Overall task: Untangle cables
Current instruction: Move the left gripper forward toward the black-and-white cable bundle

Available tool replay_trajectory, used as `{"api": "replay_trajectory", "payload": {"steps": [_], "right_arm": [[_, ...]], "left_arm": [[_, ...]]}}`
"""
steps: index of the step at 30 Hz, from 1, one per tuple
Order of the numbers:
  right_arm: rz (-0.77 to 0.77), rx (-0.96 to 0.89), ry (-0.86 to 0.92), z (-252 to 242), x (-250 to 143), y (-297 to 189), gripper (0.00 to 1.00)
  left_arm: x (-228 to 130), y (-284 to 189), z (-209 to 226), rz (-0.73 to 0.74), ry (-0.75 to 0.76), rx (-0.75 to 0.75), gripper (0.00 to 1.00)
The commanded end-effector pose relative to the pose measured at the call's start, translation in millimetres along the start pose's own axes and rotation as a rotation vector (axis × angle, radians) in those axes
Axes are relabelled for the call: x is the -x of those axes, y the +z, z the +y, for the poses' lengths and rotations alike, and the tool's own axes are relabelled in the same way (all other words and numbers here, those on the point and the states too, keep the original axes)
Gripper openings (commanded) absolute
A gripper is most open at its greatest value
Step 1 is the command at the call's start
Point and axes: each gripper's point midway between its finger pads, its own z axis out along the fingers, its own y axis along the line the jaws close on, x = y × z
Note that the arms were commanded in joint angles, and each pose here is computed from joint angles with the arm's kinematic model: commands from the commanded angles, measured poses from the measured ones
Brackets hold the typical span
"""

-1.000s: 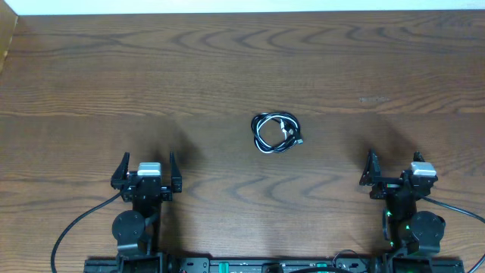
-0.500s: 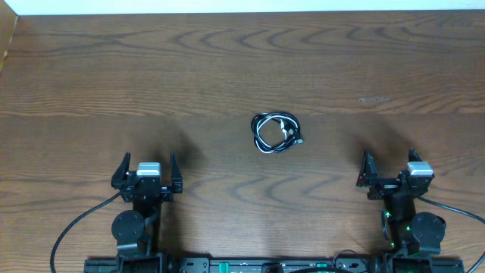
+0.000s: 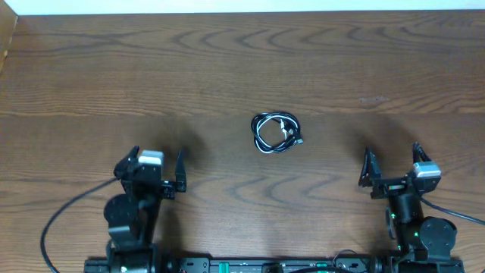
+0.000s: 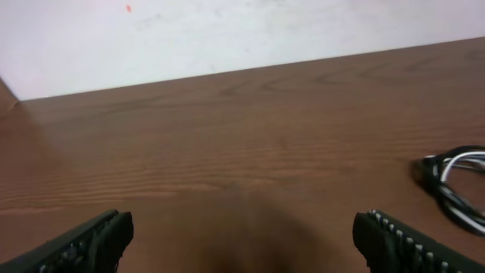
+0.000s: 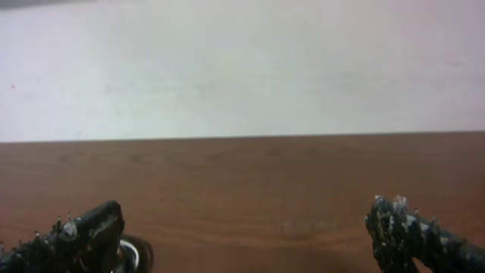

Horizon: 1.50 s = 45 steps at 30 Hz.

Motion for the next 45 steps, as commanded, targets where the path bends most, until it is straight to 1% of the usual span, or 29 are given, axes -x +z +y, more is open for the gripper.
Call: {"api": "replay_trajectory", "payload": {"steps": [1, 7, 10, 14, 18, 21, 27, 31, 35, 39, 45], "right_arm": [[-0.008, 0.031, 0.002, 7.7, 21.1, 1.3, 0.99], [0.054, 0.045, 0.008, 11.3, 45.2, 18.1, 0.99], [0.116, 0.070, 0.006, 15.5, 54.0, 31.8, 0.99], [0.229, 0.089, 0.025, 17.9, 60.5, 52.9, 0.99], [0.339, 0.144, 0.037, 25.5, 64.5, 73.7, 0.99], [0.416, 0.183, 0.067, 31.2, 66.9, 88.3, 0.99], [0.599, 0.236, 0.141, 38.8, 59.2, 110.4, 0.99], [0.714, 0.248, 0.169, 39.1, 48.9, 122.5, 0.99], [0.793, 0.246, 0.196, 37.7, 38.3, 130.8, 0.99], [0.802, 0.280, 0.215, 41.4, 32.2, 138.2, 0.99], [0.796, 0.295, 0.219, 43.6, 32.3, 140.3, 0.99]], "left_arm": [[22.8, 2.8, -1.3, 0.040, -0.049, -0.036, 0.98], [50.4, 15.0, 4.7, 0.186, -0.153, -0.046, 0.98], [65.0, 19.9, 7.4, 0.267, -0.203, -0.048, 0.98], [82.5, 26.9, 5.6, 0.331, -0.261, -0.060, 0.98], [102.6, 40.3, -12.4, 0.356, -0.269, -0.152, 0.98], [108.5, 51.2, -26.6, 0.391, -0.259, -0.204, 0.98], [105.2, 78.6, -61.0, 0.529, -0.252, -0.286, 0.98], [96.3, 98.0, -92.2, 0.641, -0.217, -0.349, 0.98], [84.0, 113.0, -121.7, 0.717, -0.182, -0.403, 0.98], [66.1, 122.7, -153.5, 0.760, -0.145, -0.460, 0.98], [48.0, 113.9, -185.6, 0.829, -0.119, -0.540, 0.98]]}}
